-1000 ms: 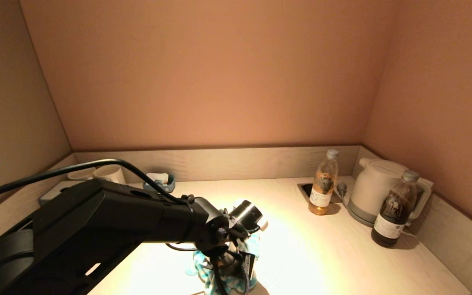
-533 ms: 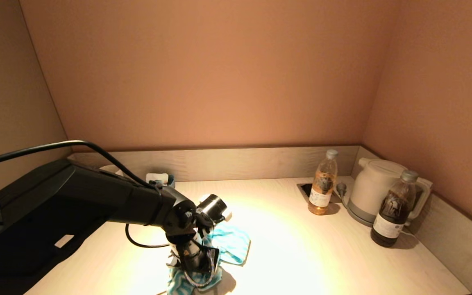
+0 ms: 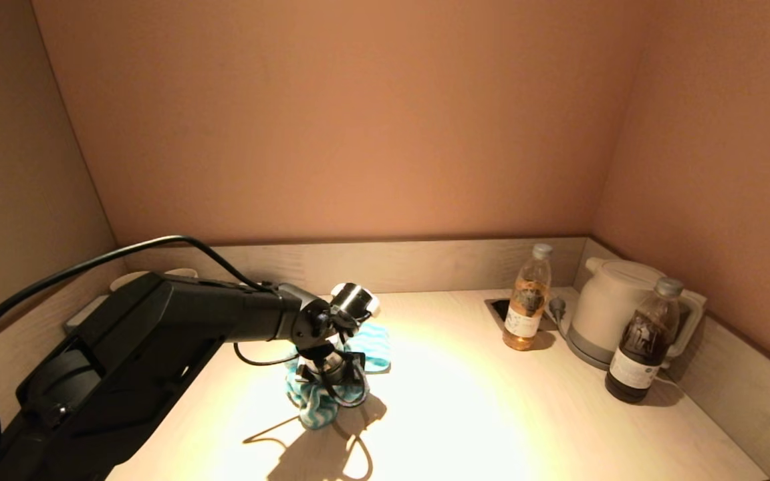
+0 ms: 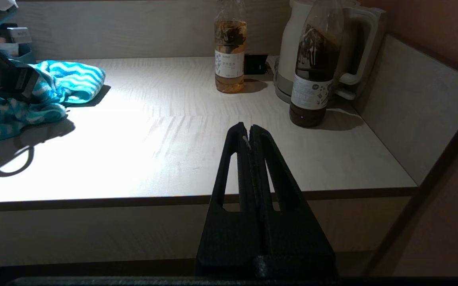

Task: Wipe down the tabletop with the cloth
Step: Sweep the stains on the table

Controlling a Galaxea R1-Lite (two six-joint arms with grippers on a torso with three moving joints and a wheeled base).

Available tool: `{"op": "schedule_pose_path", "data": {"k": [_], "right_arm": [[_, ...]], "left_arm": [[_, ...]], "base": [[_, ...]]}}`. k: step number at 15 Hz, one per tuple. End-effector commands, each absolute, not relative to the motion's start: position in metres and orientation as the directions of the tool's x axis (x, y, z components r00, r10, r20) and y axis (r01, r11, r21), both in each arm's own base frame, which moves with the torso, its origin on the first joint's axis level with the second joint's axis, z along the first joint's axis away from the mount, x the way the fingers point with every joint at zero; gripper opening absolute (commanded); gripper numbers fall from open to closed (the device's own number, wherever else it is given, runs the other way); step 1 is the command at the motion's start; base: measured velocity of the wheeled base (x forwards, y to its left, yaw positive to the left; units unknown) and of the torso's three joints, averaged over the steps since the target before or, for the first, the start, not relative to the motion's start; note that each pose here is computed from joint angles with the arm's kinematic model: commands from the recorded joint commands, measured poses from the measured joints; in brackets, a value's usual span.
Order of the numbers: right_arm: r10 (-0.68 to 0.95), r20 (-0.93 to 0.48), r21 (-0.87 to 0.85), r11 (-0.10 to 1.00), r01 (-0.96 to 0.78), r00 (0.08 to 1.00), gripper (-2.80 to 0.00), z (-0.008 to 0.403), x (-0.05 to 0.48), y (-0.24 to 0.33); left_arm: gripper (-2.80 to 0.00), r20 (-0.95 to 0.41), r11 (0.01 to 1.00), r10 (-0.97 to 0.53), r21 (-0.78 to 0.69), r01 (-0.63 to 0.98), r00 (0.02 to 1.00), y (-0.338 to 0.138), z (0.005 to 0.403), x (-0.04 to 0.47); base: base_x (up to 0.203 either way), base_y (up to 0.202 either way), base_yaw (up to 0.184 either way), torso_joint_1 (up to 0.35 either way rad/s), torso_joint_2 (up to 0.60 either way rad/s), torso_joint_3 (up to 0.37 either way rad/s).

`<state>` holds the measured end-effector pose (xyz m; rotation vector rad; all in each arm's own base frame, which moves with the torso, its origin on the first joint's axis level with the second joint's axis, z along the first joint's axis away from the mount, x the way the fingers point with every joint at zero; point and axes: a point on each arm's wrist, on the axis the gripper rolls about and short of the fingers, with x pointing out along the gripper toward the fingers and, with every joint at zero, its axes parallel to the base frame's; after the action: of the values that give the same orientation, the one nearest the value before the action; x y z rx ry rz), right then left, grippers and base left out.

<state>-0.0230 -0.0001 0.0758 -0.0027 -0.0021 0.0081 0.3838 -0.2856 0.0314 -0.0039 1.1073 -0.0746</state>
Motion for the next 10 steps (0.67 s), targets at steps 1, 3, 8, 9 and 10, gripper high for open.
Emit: {"op": "schedule_pose_path", "data": {"k": [1,3,8,9,10], "right_arm": [[0.009,0.001,-0.003,1.000,-0.009,1.000,-2.80,0.076,-0.023,0.000],[0.009,0.002,-0.003,1.000,-0.009,1.000,-2.80,0.076,-0.023,0.000],[0.009,0.002,-0.003,1.000,-0.009,1.000,-2.80,0.076,-0.023,0.000],[0.009,0.001,-0.003,1.000,-0.009,1.000,-2.80,0.076,-0.023,0.000],[0.009,0.000,-0.003,1.000,-0.009,1.000,-2.80,0.075,-0.023,0.000]], "left_arm": [[-2.80,-0.901,0.996,-0.051,-0.016,0.084,0.430,-0.294,0.016,0.381],[-2.80,-0.896,0.985,-0.076,0.000,0.171,0.439,-0.310,0.020,0.369],[-2.80,-0.879,0.955,-0.163,-0.027,0.294,0.448,-0.355,0.027,0.330],[-2.80,-0.878,0.946,-0.181,-0.032,0.323,0.444,-0.365,0.029,0.319],[-2.80,-0.875,0.936,-0.201,-0.039,0.350,0.440,-0.374,0.032,0.307]], "base": [[0.000,0.000,0.000,0.000,0.00,0.000],[0.000,0.000,0.000,0.000,0.00,0.000],[0.000,0.000,0.000,0.000,0.00,0.000],[0.000,0.000,0.000,0.000,0.00,0.000],[0.000,0.000,0.000,0.000,0.00,0.000]]}}
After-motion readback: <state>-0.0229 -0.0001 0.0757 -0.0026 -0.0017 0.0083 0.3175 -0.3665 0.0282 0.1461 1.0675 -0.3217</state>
